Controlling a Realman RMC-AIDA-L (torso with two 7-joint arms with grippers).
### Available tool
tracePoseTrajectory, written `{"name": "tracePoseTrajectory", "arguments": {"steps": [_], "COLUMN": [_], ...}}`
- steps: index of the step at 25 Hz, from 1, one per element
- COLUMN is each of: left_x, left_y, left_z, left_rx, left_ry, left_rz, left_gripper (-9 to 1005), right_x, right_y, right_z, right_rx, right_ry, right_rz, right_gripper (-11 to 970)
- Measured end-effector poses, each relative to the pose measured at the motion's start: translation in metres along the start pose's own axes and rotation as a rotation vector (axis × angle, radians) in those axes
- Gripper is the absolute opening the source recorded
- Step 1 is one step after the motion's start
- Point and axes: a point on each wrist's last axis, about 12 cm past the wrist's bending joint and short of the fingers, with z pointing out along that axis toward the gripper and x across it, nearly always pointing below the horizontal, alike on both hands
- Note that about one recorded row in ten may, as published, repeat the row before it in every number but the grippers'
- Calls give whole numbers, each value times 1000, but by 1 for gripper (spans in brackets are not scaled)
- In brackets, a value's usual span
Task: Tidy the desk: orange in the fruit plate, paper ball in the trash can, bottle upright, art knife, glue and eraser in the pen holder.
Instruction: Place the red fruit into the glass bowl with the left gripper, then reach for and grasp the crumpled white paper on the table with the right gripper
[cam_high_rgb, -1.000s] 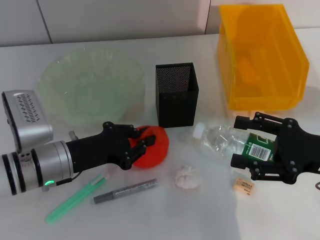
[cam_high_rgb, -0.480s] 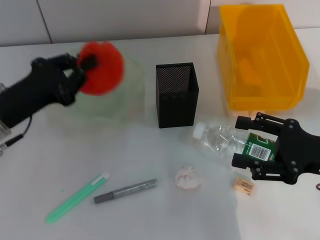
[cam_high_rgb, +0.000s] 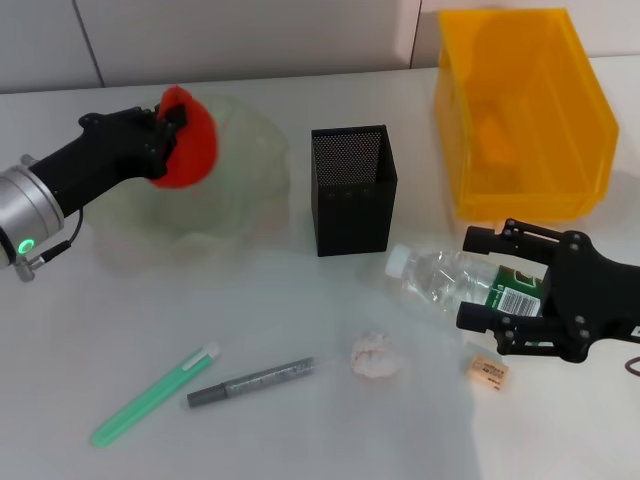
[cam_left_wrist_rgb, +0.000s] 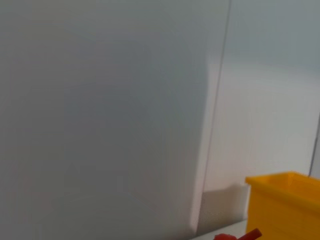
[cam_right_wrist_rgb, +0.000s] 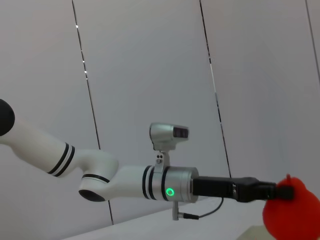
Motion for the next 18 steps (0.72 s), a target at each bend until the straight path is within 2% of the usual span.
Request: {"name": "tracePoseTrajectory", "arguments": {"steps": [6,11,18], "left_x": [7,9,7], "left_y": [3,4,-3], "left_z": [3,1,-6], "left_rx": [-59,-81,-15], "left_ry": [28,21,-31], "left_rz": [7,15,12], "left_gripper": [71,110,382], "right_x": [-1,0,0], "right_y": [-1,-2,-4], "right_z": [2,3,4], "right_rx": [-6,-7,5], "right_ry": [0,-11,-5], "right_rz": [-2,8,22], "right_gripper": [827,828,828]}}
